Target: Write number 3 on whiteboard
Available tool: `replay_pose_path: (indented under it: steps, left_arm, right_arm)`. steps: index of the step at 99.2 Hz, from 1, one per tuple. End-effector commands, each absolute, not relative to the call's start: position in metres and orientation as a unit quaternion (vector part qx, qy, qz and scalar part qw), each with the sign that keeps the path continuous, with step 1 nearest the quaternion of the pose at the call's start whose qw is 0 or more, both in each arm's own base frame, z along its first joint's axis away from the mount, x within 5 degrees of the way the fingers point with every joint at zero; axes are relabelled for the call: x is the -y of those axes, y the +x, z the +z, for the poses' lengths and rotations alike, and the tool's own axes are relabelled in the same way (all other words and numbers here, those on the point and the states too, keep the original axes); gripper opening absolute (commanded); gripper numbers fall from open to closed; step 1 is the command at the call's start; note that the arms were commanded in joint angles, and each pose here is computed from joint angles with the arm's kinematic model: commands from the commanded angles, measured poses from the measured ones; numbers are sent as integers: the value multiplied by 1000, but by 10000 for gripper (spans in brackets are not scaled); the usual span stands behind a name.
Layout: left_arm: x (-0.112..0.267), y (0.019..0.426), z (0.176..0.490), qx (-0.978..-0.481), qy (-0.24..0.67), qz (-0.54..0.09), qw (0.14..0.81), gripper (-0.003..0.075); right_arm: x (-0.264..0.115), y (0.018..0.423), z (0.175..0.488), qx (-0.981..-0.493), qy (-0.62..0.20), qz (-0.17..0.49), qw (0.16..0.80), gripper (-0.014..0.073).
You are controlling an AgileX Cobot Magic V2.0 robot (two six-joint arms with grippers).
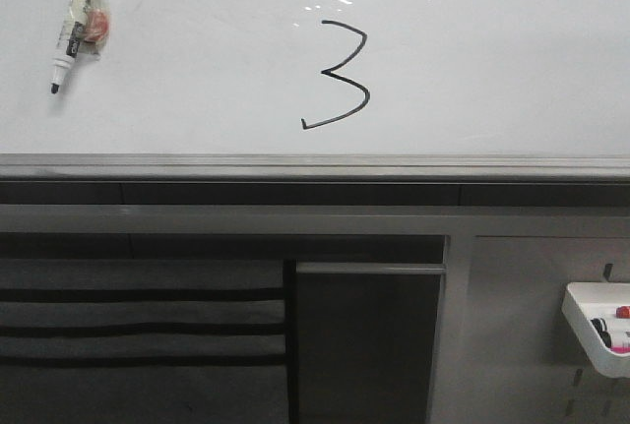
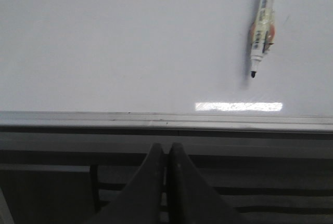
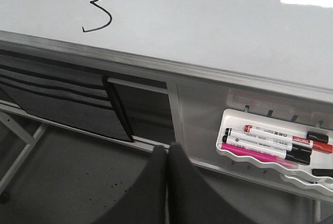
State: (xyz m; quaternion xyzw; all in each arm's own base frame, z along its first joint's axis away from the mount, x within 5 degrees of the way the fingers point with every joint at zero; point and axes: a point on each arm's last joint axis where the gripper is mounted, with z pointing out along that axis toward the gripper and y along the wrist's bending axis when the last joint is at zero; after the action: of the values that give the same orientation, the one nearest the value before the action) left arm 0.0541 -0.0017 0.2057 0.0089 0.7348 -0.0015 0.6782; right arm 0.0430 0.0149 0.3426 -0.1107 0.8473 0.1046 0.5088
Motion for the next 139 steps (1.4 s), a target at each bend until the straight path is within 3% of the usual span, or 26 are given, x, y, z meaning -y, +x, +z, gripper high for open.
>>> replay_pose_path:
  steps: [1, 8, 53, 139]
  left_arm:
    - [0, 51, 219, -674, 0, 0, 739, -18]
    - [0, 53, 214, -653, 5, 5, 758, -18]
    - [2, 52, 221, -628, 16, -9, 778, -18]
    - [3, 52, 221, -628, 23, -17, 778, -18]
  right_arm:
    - [-14, 46, 354, -828, -108, 100, 542, -74]
    - [-14, 46, 354, -828, -108, 100, 542, -74]
    - [-14, 46, 354, -828, -108, 100, 542, -74]
    - [-14, 46, 354, -828, -108, 100, 542, -74]
